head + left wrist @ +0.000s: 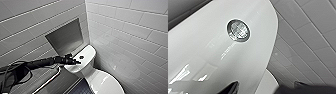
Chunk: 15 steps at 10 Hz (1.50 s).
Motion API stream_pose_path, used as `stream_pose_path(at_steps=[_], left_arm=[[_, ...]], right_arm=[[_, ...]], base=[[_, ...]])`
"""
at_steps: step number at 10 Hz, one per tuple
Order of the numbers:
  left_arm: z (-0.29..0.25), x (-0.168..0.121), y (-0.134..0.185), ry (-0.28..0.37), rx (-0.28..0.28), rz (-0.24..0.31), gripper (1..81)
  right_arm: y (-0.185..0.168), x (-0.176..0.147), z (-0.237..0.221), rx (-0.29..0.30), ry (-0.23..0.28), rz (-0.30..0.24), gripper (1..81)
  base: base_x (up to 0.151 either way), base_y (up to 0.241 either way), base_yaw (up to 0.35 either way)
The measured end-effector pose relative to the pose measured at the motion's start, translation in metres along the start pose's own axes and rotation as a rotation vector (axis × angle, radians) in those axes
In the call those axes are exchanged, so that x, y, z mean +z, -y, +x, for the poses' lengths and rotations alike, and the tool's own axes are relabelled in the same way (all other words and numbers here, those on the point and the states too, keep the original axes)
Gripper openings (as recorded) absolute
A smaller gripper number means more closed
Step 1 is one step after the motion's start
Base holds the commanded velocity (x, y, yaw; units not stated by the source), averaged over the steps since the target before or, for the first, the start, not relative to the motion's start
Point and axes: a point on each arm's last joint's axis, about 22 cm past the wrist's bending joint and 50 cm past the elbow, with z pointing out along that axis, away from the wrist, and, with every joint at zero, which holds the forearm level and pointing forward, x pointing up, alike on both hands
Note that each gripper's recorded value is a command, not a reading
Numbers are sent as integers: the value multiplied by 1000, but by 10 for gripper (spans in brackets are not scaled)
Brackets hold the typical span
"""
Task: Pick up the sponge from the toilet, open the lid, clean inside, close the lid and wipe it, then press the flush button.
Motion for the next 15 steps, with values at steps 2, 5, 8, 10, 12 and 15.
stream_pose_path(at_steps=[2,5,8,10,12,15], left_arm=[[31,1,-2,-16,6,20,811],[39,22,3,2,-10,54,811],[50,38,12,-10,-28,94,811],[53,48,12,-12,-8,111,811],[57,65,20,-13,8,137,811],[77,77,20,-3,12,157,10]], right_arm=[[0,1,5,-1,-5,0,10],[0,1,3,0,-3,0,10],[0,1,-1,0,1,0,10],[2,1,-3,0,4,5,10],[18,6,-16,10,29,41,10],[26,10,-36,26,65,58,10]], base=[[0,0,0],[0,0,0],[0,0,0],[0,0,0],[0,0,0],[0,0,0]])
